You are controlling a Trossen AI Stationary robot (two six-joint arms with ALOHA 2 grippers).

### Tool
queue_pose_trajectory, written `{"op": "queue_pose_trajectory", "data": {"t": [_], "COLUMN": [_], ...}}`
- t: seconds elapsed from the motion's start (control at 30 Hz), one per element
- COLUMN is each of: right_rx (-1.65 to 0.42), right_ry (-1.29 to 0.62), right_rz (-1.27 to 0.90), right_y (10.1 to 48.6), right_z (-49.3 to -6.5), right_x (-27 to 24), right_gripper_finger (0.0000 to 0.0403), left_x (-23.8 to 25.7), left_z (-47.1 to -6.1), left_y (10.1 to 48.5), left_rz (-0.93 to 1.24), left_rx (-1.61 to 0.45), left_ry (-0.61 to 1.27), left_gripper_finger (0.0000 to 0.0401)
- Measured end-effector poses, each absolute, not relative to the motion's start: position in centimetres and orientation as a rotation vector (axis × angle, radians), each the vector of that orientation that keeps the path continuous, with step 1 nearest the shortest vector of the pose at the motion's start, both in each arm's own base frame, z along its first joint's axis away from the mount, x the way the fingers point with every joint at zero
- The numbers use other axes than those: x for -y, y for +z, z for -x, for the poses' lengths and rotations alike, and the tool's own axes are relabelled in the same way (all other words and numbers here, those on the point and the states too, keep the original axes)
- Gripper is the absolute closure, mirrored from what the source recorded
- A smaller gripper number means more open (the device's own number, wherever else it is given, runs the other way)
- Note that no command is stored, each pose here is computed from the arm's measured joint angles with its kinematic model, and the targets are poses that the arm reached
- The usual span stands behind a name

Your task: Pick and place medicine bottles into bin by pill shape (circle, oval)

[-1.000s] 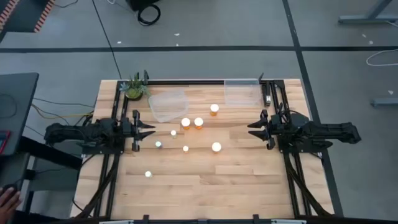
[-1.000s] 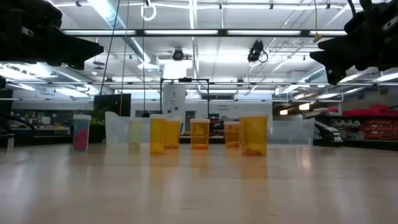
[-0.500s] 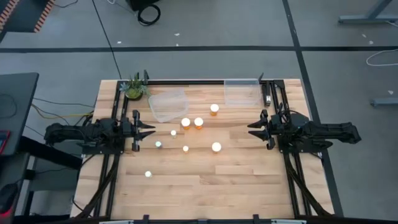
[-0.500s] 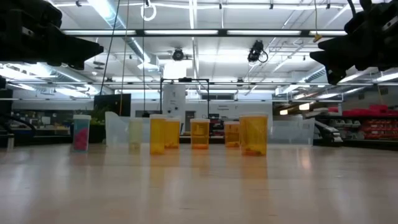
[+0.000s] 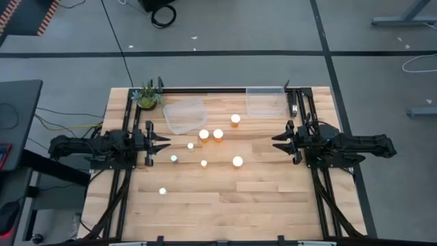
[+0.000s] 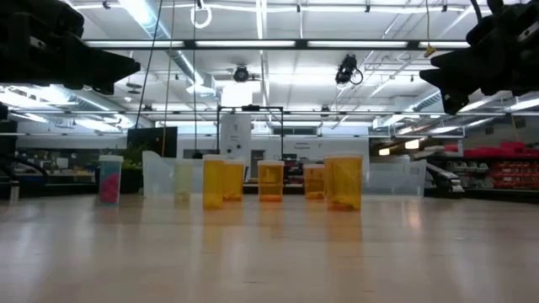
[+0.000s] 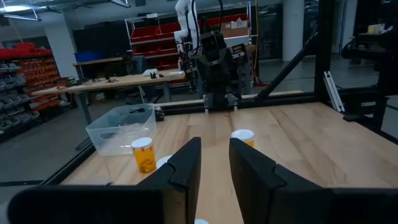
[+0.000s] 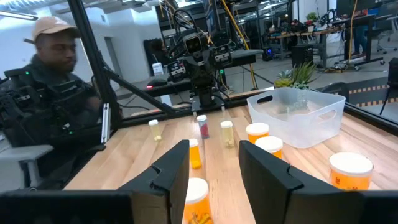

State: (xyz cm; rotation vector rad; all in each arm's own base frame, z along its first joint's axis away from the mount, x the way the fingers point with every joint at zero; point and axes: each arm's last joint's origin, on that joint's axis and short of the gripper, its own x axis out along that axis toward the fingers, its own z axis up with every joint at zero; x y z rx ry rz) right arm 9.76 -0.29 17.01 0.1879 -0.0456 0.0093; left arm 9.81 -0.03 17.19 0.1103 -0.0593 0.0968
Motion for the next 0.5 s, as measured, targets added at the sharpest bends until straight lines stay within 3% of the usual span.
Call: {"op": "queue_pose_trajectory", "data": {"t": [0.5], "right_rx": [0.045], "right_ry": [0.009], "right_rz": [-0.188], "right_y": [17.01], "right_z": [-9.76], "right_x": [0.29], "right_gripper_finger": [0.0256], "left_x": [0.03], "left_z": [-9.81], "left_y": [17.19], "left_rz": [-0.110], "left_rx": [0.059], "left_ry": [0.097], "left_gripper_finger": [0.0310]}}
